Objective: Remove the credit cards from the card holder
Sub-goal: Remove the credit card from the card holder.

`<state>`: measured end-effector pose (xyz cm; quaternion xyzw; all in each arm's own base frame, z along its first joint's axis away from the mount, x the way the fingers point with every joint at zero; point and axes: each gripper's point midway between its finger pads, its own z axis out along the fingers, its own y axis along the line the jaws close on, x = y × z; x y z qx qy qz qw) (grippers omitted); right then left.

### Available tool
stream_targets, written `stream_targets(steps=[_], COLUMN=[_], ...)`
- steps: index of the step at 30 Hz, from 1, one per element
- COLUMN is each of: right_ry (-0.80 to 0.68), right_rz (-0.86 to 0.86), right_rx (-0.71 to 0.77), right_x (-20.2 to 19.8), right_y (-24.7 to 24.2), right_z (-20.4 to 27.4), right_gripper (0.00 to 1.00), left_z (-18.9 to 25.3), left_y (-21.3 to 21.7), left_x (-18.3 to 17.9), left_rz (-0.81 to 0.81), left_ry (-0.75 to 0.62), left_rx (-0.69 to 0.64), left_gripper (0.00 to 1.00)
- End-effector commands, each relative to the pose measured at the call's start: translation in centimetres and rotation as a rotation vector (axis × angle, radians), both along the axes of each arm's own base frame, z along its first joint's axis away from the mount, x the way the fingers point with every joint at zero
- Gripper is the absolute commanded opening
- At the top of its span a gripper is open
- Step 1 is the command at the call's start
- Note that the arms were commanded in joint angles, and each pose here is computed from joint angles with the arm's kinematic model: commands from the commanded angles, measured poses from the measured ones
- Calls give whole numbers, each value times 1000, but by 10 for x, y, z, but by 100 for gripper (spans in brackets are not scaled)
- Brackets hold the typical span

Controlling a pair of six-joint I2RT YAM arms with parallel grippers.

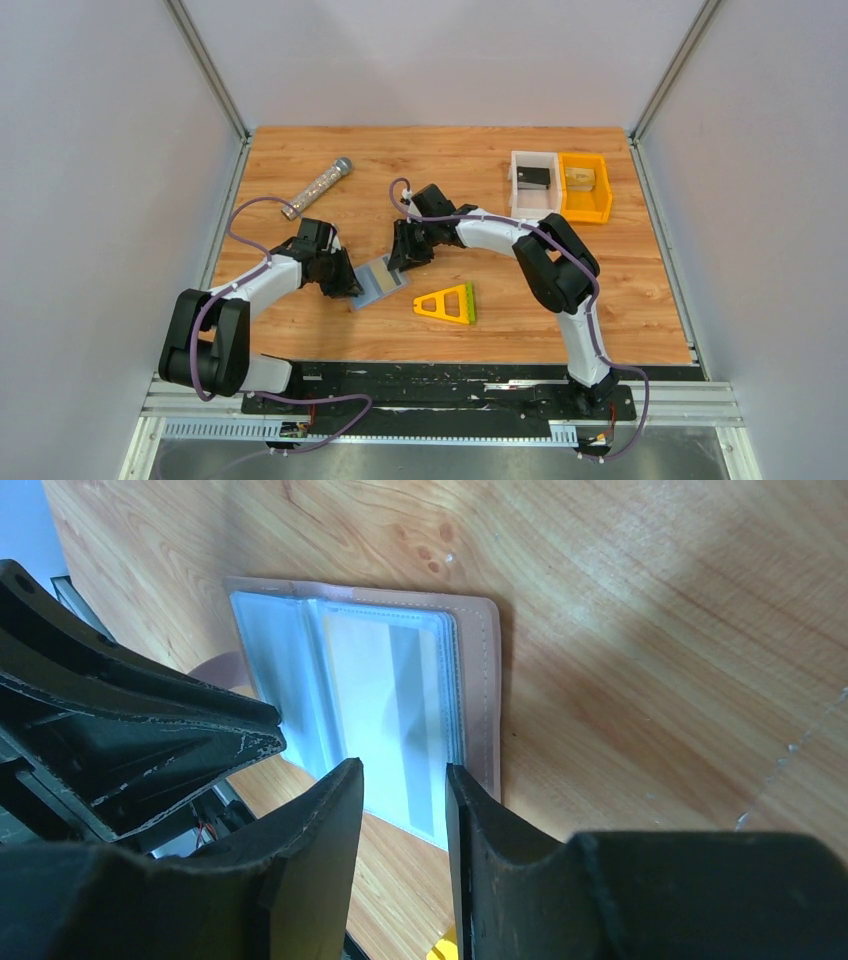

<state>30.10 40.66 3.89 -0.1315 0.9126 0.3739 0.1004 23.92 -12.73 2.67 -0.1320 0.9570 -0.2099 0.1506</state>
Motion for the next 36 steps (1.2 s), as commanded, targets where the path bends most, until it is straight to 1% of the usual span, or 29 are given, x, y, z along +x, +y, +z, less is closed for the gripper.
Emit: stream_targets(steps=[1,13,24,28,36], right_ry=[-36,2,34,5,-76], right_rz=[16,38,45,27,-6], right_rx=[33,37,74,54,33], right_x=[6,-3,-7,-3,7], right_y=[13,19,27,22,16], right_z=[15,6,11,12,31], right_gripper=[37,37,37,37,37], left_z=[-4,-6,-8,-7,-6], left_y=[5,4,3,3,3], left_x=[4,2,1,1,0], left_rz=[-7,-7,-7,-8,-6], left_ry=[-25,-21,-15,-16,-19], left_rx=[31,23,19,18,17], left_gripper=[29,29,29,29,29])
